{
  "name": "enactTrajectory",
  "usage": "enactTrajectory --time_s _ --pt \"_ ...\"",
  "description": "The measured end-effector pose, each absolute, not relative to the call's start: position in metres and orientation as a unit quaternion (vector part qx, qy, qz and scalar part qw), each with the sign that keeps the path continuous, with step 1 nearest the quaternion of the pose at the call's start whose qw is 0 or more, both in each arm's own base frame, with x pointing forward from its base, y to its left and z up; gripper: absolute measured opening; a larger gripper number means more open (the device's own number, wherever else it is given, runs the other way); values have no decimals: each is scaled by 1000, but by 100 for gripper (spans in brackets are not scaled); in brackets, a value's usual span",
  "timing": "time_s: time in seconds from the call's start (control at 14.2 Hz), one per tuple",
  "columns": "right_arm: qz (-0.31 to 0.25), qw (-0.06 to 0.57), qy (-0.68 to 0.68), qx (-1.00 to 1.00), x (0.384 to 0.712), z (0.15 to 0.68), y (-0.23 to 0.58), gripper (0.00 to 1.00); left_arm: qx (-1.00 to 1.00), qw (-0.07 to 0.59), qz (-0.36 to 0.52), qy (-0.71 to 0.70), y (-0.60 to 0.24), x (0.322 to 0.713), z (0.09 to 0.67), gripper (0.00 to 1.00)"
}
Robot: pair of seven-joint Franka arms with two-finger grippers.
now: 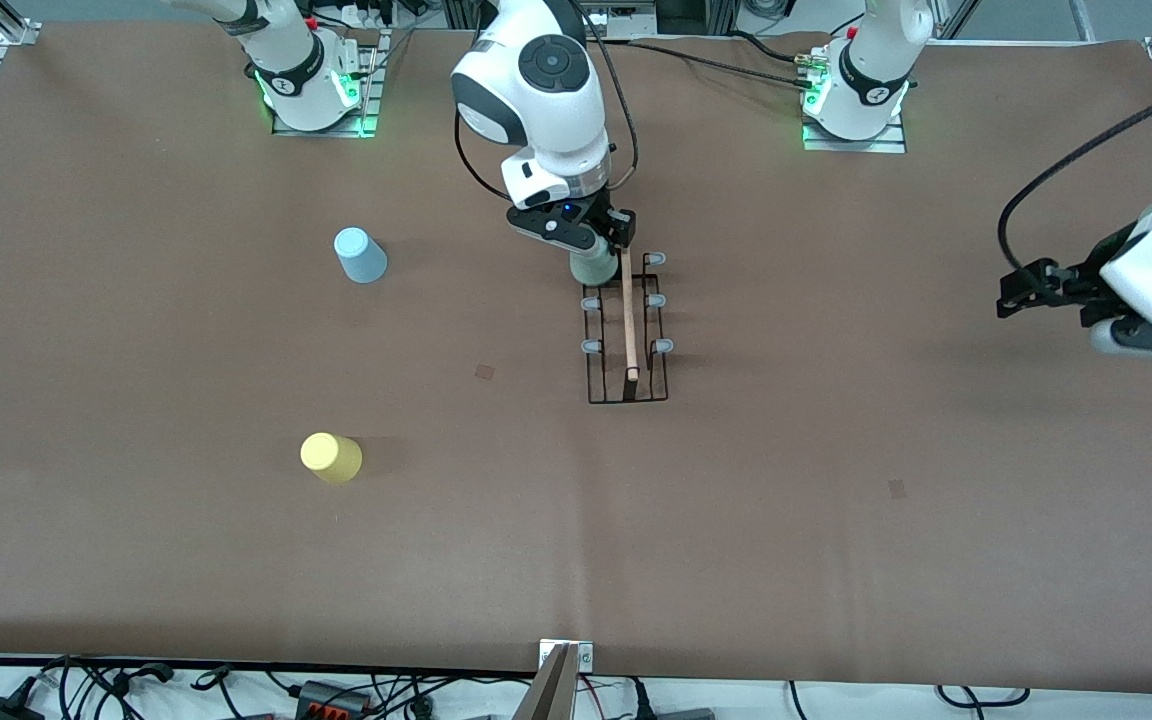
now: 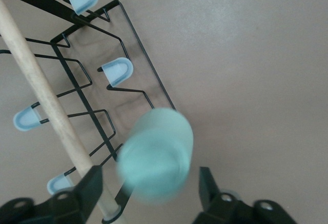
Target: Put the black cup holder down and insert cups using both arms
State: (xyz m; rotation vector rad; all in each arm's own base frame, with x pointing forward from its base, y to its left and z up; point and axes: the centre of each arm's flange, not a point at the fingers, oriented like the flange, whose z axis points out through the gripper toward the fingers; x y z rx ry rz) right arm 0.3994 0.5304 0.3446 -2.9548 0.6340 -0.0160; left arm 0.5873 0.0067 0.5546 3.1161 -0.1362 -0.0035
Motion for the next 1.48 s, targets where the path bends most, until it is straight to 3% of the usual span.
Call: enactTrajectory --time_s 0.07,0.35,0.71,1.06,1.27,1.48 --pt "-8 63 212 -975 403 348 529 99 999 10 10 -43 7 578 559 100" --pt "-24 51 239 -969 444 392 491 100 999 8 27 -44 6 553 590 100" --pt "-26 -3 163 -986 518 435 371 100 999 -1 22 -50 5 553 589 100" --pt "-22 -5 54 -998 612 368 226 100 998 -1 21 -51 3 555 587 100" --pt "-38 -39 1 -999 641 316 170 100 998 -1 22 -53 1 557 587 100" --pt "-77 -19 -16 -997 656 273 170 100 998 -1 21 -53 1 558 587 100"
